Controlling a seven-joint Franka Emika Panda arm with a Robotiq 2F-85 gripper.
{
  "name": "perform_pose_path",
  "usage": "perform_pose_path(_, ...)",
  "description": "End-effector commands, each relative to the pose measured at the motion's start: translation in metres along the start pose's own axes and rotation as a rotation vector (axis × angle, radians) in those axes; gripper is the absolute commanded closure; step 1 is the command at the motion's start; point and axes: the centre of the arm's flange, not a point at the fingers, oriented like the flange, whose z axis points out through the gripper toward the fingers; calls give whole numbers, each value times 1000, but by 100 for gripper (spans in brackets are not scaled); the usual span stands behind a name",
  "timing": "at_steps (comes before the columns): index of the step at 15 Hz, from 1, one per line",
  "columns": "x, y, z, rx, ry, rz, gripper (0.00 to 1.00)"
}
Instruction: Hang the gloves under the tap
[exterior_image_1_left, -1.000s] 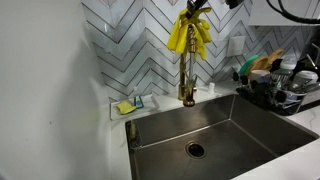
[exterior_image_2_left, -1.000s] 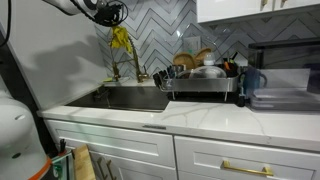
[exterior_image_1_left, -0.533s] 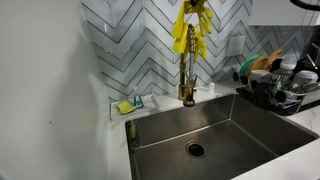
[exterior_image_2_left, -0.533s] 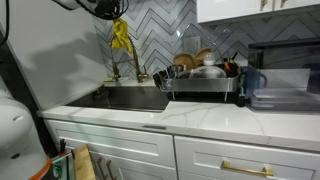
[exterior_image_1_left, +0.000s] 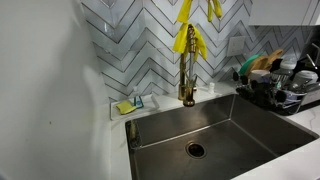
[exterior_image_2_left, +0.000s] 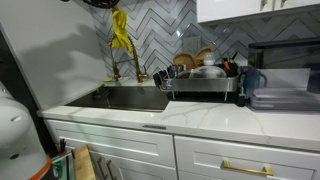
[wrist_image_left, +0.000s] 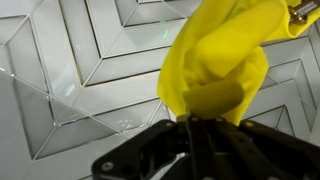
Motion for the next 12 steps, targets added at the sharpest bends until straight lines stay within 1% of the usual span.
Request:
perform_pose_path(1,-3,10,-35,-55,-32,-23,99)
perform_pose_path(2,-5,17,-43,-73,-37,-30,99)
perform_pose_path(5,-10,25,-64,-92,-33,-44,99)
perform_pose_path(6,-14,25,-69,-73,-20,-26,99)
perform_pose_path(7,0,29,-54,-84,-5,-14,96)
perform_pose_path(9,-1,31,-60,-91,-5,-13,96)
perform_pose_path(12,-3,30,-59,-89,-10,-13,96)
